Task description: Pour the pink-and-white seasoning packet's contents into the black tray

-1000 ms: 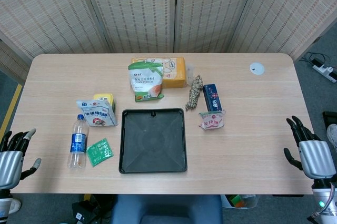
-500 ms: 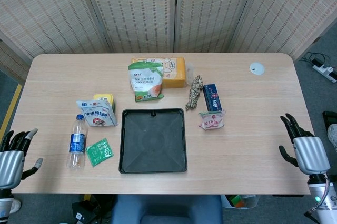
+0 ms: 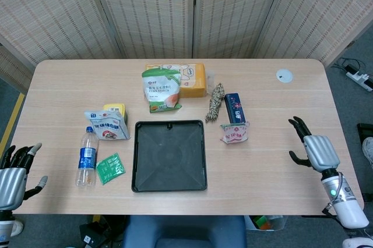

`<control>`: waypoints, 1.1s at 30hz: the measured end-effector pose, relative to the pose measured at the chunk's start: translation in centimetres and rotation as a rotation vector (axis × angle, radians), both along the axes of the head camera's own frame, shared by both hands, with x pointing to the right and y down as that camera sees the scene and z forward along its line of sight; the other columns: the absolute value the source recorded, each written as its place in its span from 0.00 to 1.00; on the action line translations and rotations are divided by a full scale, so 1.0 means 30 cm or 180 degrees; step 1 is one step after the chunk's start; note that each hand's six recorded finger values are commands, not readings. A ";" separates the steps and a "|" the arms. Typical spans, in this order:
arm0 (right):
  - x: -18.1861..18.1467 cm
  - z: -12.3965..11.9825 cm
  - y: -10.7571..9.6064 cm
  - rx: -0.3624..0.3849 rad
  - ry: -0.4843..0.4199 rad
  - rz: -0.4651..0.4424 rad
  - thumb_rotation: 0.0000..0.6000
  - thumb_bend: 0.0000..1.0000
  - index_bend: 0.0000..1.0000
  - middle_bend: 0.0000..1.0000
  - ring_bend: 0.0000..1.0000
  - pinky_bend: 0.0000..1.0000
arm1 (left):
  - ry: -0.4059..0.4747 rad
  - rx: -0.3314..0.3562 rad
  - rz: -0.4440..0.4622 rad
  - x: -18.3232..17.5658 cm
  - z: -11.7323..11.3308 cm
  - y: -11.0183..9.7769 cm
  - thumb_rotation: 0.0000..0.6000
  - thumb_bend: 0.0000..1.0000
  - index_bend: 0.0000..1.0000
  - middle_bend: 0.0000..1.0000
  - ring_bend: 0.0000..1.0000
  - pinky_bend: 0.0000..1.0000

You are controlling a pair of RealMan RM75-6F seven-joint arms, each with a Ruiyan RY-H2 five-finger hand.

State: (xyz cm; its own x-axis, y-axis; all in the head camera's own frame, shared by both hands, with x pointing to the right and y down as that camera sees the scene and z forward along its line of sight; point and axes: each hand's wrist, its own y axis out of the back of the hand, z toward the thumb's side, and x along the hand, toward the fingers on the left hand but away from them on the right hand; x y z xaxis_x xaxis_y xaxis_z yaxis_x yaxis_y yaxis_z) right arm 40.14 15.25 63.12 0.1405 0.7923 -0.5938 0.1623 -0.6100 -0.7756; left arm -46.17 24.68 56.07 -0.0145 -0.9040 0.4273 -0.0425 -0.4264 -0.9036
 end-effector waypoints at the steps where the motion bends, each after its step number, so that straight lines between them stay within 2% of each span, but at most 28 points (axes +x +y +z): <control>1: -0.006 0.016 -0.013 -0.0048 -0.0021 -0.0006 1.00 0.35 0.00 0.08 0.84 0.84 | 0.0000 0.0002 -0.0002 0.000 -0.001 0.000 1.00 0.36 0.13 0.19 0.15 0.02; 6: -0.065 0.102 -0.098 -0.0235 -0.0194 -0.0029 1.00 0.35 0.02 0.12 0.86 0.85 | -0.0010 -0.0009 -0.0018 -0.004 -0.002 0.004 1.00 0.36 0.13 0.19 0.15 0.02; 11: -0.115 0.173 -0.141 -0.0438 -0.0427 0.0068 1.00 0.35 0.05 0.13 0.86 0.86 | -0.0006 -0.0036 -0.0011 0.000 0.005 0.006 1.00 0.36 0.13 0.19 0.15 0.02; 16: -0.191 0.241 -0.185 -0.0588 -0.0559 -0.0008 1.00 0.35 0.05 0.14 0.86 0.86 | -0.0011 -0.0041 -0.0027 -0.003 0.006 0.007 1.00 0.36 0.13 0.19 0.15 0.02; 24: -0.298 0.326 -0.199 -0.0788 -0.0701 -0.0126 1.00 0.35 0.08 0.16 0.87 0.87 | -0.0013 -0.0056 -0.0032 -0.002 0.010 0.007 1.00 0.36 0.13 0.19 0.15 0.02; 30: -0.339 0.369 -0.188 -0.0871 -0.0746 -0.0166 1.00 0.35 0.16 0.23 0.90 0.91 | -0.0028 -0.0068 -0.0049 -0.008 0.011 0.009 1.00 0.36 0.13 0.19 0.15 0.02; 33: -0.353 0.382 -0.187 -0.0900 -0.0835 -0.0098 1.00 0.35 0.24 0.29 0.95 0.95 | -0.0028 -0.0073 -0.0053 -0.010 0.011 0.011 1.00 0.36 0.13 0.19 0.15 0.02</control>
State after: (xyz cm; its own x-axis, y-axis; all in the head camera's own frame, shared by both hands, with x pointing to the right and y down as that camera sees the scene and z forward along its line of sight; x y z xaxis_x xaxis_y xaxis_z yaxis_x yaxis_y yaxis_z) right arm 29.54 9.65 74.59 0.3378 0.5954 -0.7290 0.3111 -0.8016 -0.5106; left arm -46.48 25.01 56.41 -0.0333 -0.8935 0.4478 -0.0417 -0.4464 -0.8939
